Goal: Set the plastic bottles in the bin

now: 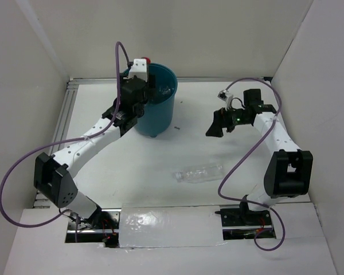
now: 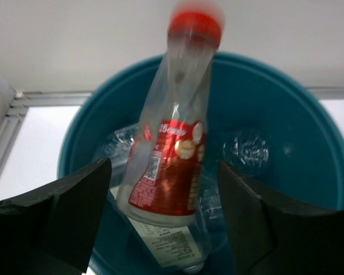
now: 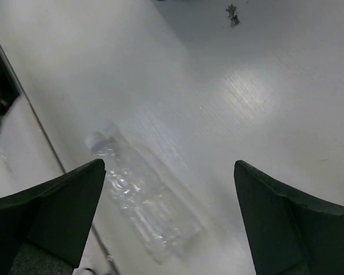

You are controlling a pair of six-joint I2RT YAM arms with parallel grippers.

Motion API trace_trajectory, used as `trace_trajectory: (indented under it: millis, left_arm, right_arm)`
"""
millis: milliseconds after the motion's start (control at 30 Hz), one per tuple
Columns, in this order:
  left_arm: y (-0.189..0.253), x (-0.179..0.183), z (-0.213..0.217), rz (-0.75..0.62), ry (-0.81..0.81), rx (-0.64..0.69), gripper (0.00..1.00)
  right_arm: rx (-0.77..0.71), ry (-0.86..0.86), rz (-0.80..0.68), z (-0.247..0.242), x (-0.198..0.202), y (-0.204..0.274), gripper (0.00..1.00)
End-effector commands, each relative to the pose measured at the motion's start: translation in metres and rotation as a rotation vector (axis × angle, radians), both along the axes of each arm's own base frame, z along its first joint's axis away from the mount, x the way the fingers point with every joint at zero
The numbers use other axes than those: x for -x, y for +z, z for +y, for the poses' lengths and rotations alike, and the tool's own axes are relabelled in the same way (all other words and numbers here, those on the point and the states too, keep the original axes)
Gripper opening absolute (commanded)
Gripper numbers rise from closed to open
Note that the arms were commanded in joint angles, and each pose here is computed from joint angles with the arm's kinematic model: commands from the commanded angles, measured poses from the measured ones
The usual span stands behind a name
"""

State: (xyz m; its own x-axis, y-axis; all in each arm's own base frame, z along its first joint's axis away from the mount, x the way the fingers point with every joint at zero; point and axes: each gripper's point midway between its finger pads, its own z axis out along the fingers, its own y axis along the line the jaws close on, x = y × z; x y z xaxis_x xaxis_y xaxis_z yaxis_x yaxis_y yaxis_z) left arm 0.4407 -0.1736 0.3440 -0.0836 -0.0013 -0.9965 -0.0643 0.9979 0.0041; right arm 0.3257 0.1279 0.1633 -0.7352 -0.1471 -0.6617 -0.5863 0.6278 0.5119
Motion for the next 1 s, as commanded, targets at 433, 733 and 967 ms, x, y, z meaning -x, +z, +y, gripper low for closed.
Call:
trace_trajectory:
  millis: [433,733,967]
  left_arm:
    - [0.063,0.094,-0.009,-0.1,-0.242,0.132,0.99]
    - [-0.046,0.194,0.009,0.116,-0.279,0.22,0.99]
    - [-0.087,0.222,0.005,0.196,-0.257,0.272,0.99]
  right_arm:
    - [0.285,1.024,-0.553,0.066,0.119,-0.035,1.0]
    - [0.633,0.697,-0.494,0.07,0.08,-0.102,1.0]
    - [0.702,0.602,-0.454,0.066,0.067,-0.123,0.95]
